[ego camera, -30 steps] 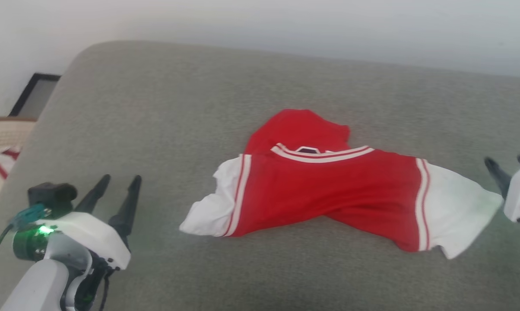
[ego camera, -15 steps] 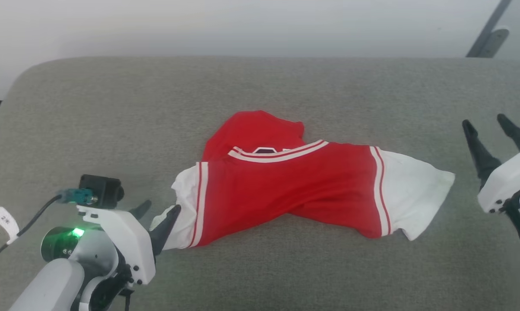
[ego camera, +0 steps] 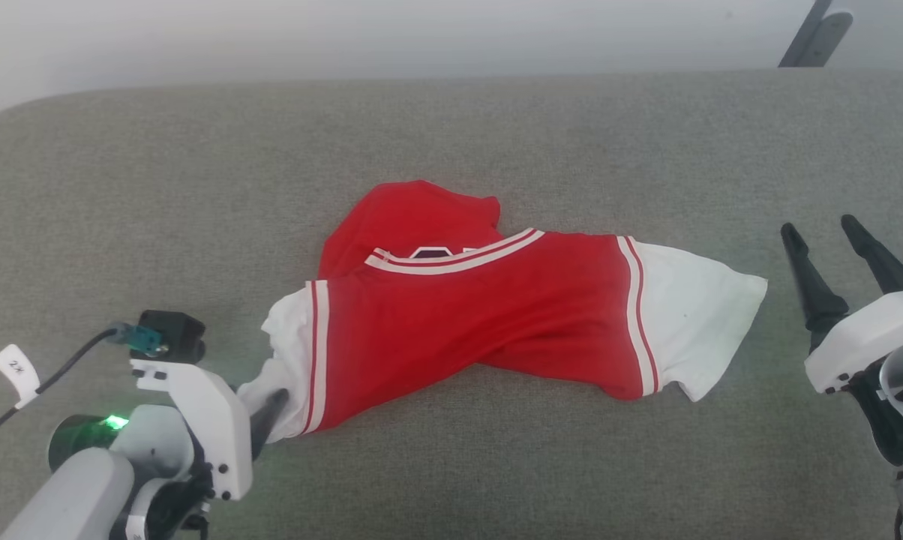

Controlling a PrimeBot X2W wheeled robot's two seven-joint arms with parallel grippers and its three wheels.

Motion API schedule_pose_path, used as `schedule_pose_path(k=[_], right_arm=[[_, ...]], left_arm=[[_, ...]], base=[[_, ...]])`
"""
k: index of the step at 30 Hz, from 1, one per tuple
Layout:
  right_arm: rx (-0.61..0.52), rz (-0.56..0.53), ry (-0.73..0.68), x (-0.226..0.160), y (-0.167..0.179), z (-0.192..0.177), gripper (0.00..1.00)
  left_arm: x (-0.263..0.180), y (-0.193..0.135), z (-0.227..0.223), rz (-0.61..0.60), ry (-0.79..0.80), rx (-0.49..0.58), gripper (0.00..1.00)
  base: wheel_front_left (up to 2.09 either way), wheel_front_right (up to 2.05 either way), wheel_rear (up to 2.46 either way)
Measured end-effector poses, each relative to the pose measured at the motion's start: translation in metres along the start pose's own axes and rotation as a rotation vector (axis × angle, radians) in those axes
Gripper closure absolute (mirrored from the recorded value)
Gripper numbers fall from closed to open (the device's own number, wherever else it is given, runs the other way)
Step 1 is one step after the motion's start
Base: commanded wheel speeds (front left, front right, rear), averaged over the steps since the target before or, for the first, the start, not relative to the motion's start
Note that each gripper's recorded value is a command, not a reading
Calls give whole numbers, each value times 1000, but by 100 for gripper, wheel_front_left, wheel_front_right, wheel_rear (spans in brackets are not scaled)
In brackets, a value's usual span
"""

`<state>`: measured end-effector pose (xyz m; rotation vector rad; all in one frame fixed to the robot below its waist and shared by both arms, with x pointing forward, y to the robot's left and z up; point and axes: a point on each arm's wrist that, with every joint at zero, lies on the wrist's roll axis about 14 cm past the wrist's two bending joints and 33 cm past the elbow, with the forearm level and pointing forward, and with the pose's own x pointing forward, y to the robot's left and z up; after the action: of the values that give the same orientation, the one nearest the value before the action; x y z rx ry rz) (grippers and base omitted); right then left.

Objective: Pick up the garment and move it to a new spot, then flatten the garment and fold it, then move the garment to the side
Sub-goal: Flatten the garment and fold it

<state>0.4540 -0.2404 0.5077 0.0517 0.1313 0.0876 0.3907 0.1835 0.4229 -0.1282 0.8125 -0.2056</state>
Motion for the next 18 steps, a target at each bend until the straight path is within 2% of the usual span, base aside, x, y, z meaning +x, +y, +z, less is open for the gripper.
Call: schedule_pose_path(k=[2,4,5,12,18], right_arm=[[0,-3,-4,-1,-1,1,0],[4,-6,-10,-1,-1,2,0],[5,-6,-12,-1,-1,2,0],[0,-11,-23,-2,-2,4,0],[-5,-2,-22,0,2,5,0]], left_arm=[[4,4,-2,5,11,-6,0],[8,7,-1,6,7,-7,94],[10,8,0,6,1,-21,100],[12,23,3,45,-24,-59,100],[5,62,4,155,-54,-132,100]], base=[[0,0,0],[0,0,0],[0,0,0],[0,0,0],[0,0,0]])
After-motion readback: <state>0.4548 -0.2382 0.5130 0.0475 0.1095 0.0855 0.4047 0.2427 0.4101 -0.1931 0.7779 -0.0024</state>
